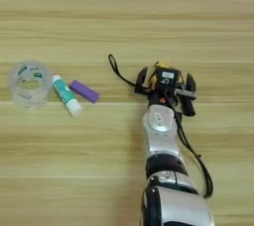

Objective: Move the objects on the table

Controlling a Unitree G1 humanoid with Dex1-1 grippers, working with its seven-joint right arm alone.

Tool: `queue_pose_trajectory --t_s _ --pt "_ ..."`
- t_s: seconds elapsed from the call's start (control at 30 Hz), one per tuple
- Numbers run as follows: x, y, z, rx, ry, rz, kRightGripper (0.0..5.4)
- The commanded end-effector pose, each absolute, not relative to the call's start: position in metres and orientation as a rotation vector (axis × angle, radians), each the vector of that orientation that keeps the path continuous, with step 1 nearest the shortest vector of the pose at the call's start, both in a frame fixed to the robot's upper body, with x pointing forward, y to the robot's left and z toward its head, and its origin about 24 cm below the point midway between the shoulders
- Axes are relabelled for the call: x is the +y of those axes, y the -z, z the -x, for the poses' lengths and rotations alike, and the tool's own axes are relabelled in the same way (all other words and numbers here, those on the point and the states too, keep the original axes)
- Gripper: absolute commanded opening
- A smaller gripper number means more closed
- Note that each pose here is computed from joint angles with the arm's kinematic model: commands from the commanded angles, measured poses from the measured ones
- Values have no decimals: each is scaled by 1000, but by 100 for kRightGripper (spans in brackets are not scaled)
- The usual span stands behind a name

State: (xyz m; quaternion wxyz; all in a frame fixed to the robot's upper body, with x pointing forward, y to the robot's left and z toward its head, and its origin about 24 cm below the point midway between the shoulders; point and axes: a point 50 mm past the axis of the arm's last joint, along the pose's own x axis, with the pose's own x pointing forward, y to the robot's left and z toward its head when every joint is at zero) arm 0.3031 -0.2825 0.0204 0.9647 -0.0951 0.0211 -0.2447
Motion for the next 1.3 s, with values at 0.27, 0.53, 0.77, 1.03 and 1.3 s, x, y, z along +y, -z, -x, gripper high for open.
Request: queue_pose_trajectory --t_s 0.27,0.53,0.77,1.03,1.3 --pt "-294 -47 -325 3 517 102 537" --pt "-295 -45 -326 22 526 90 537" --pt "-297 -46 -327 32 540 106 537" --pt "-298 -46 -327 35 545 105 537" --pt "-298 -46 -328 34 533 92 464"
